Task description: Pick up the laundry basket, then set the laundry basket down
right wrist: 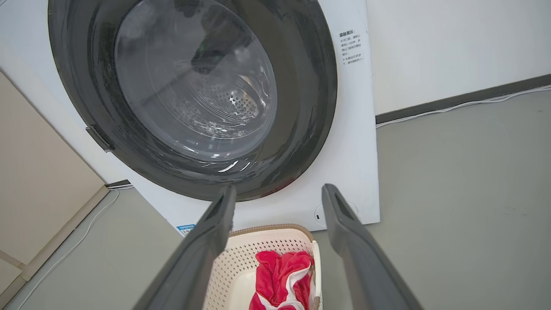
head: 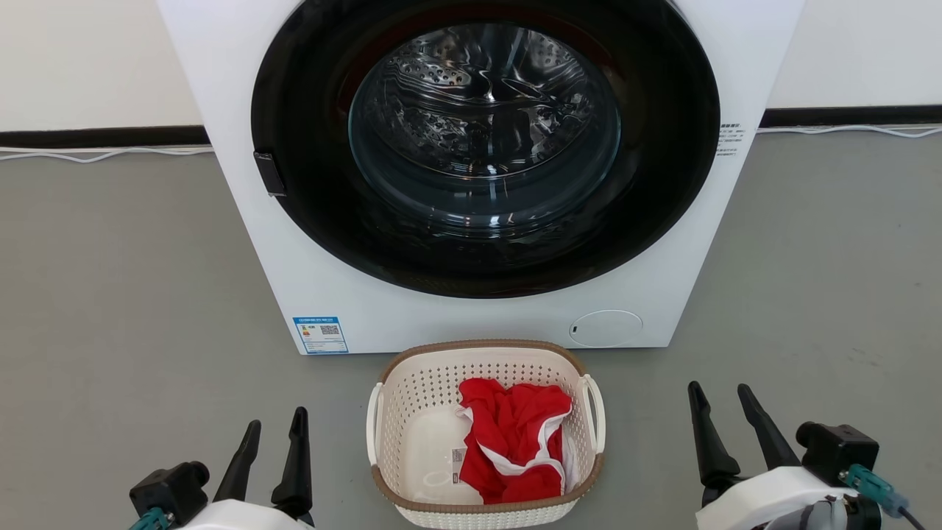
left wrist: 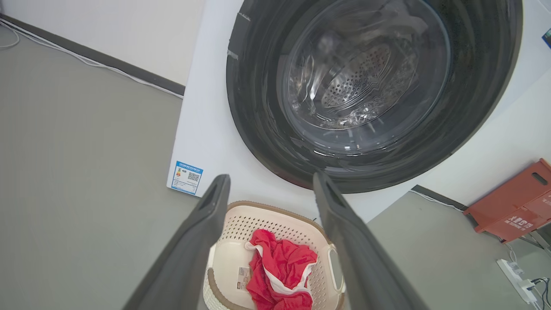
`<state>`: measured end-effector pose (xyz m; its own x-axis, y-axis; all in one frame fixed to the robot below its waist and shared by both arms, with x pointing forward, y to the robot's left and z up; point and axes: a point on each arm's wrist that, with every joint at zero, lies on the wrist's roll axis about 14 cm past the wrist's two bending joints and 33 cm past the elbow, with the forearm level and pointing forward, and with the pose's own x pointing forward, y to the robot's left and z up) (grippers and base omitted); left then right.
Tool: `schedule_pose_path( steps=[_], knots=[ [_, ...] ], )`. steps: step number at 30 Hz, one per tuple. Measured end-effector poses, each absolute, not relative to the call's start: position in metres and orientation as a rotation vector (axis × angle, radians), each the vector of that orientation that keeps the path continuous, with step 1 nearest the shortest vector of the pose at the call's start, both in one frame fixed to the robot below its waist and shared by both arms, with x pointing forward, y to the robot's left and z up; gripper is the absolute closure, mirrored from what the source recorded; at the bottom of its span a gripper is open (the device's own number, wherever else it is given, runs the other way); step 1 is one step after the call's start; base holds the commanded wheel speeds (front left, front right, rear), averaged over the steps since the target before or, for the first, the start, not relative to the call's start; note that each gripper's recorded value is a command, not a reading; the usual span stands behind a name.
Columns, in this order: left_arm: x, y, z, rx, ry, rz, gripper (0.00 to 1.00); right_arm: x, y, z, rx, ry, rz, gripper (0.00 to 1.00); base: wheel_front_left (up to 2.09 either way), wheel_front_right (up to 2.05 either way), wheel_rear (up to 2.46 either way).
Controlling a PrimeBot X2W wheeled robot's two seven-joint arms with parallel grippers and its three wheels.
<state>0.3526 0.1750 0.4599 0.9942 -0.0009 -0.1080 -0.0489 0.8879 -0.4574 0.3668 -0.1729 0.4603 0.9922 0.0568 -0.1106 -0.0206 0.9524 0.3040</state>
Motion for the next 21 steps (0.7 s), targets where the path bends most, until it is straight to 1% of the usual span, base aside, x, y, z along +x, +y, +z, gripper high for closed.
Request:
schedule_pose_path(
  steps=[21],
  knots=[
    [0.353, 0.160, 0.467, -0.236, 0.064, -0.061, 0.00, 0.363, -0.165, 0.457, 0.035, 0.104, 0.105, 0.00, 0.00, 0.00, 0.00]
  ],
)
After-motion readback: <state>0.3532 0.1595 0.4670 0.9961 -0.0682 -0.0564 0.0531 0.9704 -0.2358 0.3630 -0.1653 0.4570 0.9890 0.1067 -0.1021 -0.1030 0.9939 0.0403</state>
